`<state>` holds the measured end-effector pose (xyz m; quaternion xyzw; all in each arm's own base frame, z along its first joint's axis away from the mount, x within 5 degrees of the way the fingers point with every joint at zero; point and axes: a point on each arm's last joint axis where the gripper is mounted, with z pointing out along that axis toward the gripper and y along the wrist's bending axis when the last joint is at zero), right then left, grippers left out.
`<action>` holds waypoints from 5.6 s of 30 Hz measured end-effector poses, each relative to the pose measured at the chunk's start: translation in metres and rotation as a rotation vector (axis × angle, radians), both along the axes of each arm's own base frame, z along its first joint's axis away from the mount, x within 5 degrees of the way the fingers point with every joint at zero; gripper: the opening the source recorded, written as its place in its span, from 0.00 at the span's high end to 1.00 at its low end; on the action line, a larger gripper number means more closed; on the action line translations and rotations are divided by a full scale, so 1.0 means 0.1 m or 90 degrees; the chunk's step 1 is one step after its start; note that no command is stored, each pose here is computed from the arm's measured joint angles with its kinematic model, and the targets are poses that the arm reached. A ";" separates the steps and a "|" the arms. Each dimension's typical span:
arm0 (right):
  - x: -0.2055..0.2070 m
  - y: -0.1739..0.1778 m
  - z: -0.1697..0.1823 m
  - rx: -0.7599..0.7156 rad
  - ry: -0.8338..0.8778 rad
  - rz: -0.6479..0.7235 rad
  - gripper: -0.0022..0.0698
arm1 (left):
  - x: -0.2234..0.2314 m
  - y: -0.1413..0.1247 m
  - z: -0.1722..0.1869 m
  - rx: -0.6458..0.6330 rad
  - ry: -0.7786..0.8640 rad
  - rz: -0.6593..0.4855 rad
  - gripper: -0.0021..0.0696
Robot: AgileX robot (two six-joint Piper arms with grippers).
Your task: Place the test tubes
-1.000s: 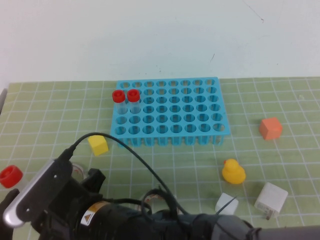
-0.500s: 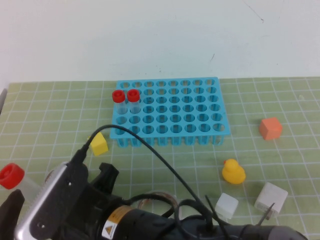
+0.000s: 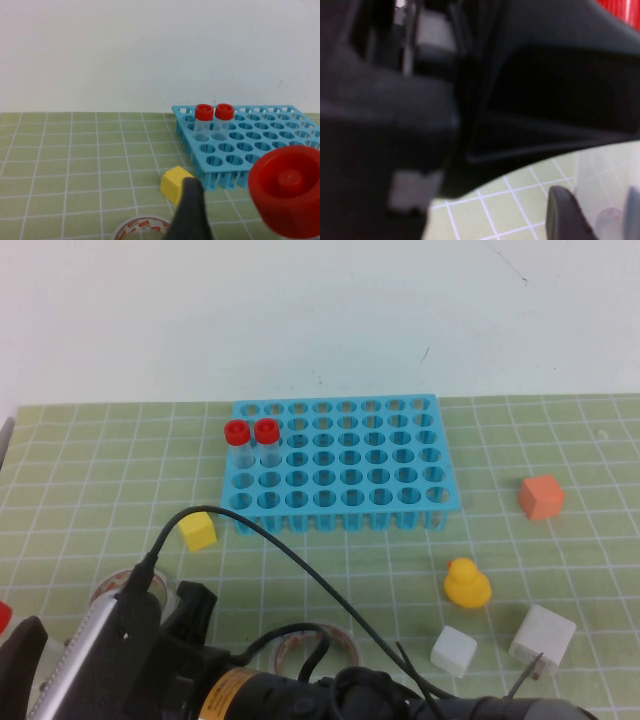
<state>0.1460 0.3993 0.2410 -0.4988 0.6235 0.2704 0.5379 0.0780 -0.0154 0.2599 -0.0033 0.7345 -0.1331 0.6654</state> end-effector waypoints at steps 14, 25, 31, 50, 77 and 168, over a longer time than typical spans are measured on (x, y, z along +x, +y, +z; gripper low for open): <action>0.00 0.01 -0.02 0.004 -0.002 0.000 0.64 | 0.00 0.00 0.01 -0.029 0.000 0.001 0.48; 0.01 0.02 -0.01 0.017 -0.023 0.003 0.64 | 0.00 0.00 0.02 -0.037 -0.009 0.002 0.49; 0.02 0.03 0.03 0.035 -0.068 0.017 0.64 | 0.00 0.00 0.06 -0.041 -0.032 0.005 0.49; -0.02 0.06 0.05 0.052 -0.088 0.044 0.64 | 0.00 0.00 0.04 -0.072 -0.014 0.006 0.49; -0.19 -0.29 0.19 -0.182 0.065 0.086 0.44 | -0.01 0.00 -0.01 0.043 -0.001 -0.003 0.65; -1.04 -3.94 0.55 -0.159 0.213 -0.341 0.97 | 3.33 -1.48 -0.51 0.013 0.061 -0.161 0.65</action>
